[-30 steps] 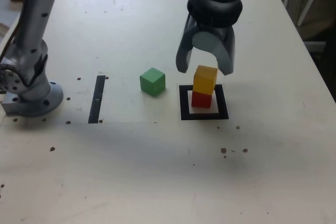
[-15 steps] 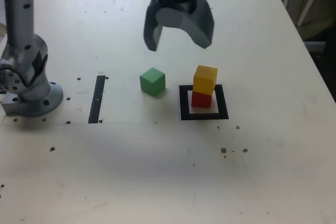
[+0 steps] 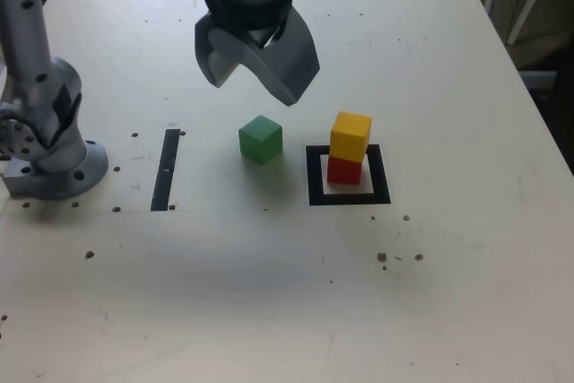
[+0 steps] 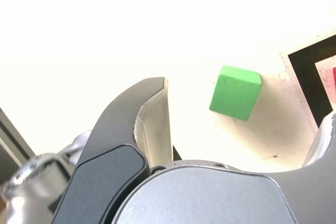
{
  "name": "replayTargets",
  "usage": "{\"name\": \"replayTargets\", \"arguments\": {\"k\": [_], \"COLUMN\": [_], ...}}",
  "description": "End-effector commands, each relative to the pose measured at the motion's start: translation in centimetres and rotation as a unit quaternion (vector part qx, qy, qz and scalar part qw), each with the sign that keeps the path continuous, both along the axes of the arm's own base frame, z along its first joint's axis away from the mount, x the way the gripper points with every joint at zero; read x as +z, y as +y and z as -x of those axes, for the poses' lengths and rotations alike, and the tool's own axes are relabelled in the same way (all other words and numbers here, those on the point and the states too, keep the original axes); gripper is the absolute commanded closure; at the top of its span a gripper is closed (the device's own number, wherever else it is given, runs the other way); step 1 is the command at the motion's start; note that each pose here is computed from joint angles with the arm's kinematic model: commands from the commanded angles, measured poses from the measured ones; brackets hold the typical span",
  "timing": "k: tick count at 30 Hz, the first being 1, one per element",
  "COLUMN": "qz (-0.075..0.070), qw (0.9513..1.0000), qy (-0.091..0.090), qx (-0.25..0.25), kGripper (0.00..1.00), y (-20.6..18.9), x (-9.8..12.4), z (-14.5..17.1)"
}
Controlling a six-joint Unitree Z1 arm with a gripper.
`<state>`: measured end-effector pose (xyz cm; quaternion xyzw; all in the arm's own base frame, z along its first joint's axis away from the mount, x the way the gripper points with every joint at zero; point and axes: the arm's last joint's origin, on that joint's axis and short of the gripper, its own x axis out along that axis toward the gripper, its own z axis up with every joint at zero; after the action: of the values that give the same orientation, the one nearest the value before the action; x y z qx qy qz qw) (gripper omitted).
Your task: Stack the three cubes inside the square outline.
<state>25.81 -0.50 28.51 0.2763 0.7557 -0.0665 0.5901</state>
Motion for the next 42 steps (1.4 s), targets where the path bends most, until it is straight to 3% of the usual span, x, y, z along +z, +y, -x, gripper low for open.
{"name": "replayTargets", "arguments": {"k": [1, 27, 42], "qz": [0.0, -0.005, 0.001], "qw": [1.0, 0.9988, 0.9978], "qy": [-0.006, 0.043, 0.062], "qx": [-0.006, -0.025, -0.023], "kGripper": [0.0, 0.01, 0.11], "y": [0.1, 0.0, -0.1], "x": [-0.3, -6.0, -7.9], "z": [0.0, -1.7, -2.2]}}
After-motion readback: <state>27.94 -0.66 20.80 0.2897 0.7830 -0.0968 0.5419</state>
